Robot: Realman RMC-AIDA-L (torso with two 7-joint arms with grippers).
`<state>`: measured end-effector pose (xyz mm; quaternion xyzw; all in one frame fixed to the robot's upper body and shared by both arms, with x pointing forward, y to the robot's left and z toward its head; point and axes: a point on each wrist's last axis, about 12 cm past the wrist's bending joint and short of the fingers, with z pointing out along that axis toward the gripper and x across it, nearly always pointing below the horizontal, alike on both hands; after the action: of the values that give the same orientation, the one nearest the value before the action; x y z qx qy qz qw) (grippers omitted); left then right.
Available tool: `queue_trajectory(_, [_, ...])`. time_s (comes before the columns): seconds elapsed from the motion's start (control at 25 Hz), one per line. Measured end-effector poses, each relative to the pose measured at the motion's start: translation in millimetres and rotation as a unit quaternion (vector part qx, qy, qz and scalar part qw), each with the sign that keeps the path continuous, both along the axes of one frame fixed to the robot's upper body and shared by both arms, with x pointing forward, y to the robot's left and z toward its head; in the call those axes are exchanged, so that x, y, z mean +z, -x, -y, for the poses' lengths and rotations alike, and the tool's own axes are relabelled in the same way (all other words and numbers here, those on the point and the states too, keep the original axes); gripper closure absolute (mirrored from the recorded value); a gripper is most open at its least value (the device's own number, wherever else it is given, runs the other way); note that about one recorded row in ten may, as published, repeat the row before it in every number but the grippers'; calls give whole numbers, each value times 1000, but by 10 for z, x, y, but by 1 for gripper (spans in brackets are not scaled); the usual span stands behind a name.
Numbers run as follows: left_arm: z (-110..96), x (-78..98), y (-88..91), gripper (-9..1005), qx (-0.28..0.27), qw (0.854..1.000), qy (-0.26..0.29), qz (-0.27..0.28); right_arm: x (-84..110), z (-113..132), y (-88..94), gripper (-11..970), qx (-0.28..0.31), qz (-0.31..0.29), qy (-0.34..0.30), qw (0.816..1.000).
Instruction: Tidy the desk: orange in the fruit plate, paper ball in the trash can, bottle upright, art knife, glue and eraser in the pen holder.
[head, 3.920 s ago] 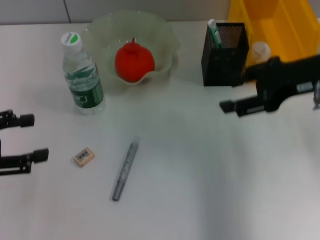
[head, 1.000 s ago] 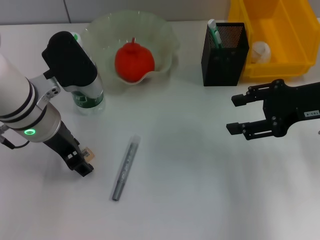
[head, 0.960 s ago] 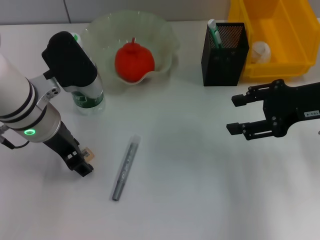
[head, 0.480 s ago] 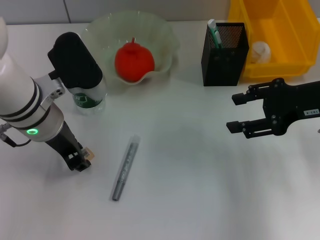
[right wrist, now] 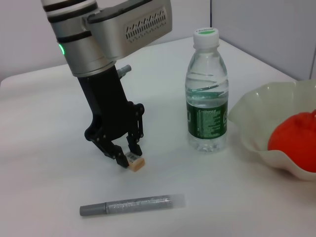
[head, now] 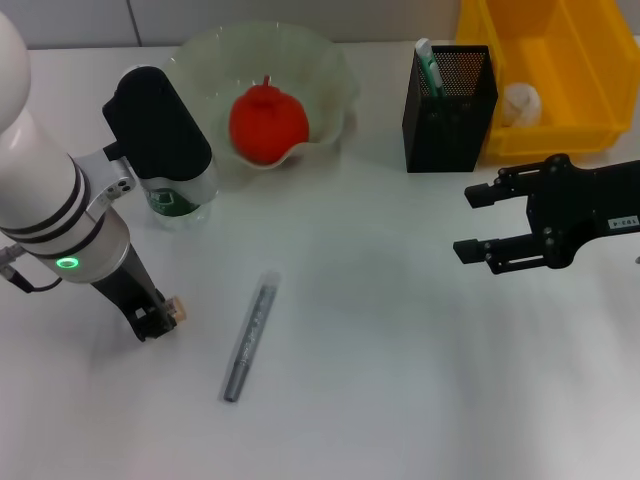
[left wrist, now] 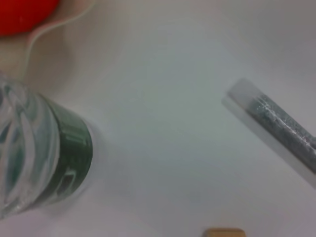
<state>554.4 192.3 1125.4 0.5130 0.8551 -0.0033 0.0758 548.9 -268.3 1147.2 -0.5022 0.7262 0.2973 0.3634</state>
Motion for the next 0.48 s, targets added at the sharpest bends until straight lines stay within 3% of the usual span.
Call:
queue_trajectory(0.24, [-74, 268, 36, 733, 3, 999, 36, 19, 14, 14, -2, 257, -4, 2, -2, 1000])
queue_trajectory(0.28, [-94, 406, 57, 733, -2, 996, 80, 34, 23, 32, 2, 257, -9, 2, -5, 1000])
queue_trajectory(0.32, [-94, 406, 57, 733, -2, 996, 80, 34, 23, 32, 2, 257, -9, 2, -5, 1000])
queue_trajectory(0.48, [-106, 585, 78, 733, -19, 982, 179, 55, 106, 187, 39, 257, -34, 7, -42, 999])
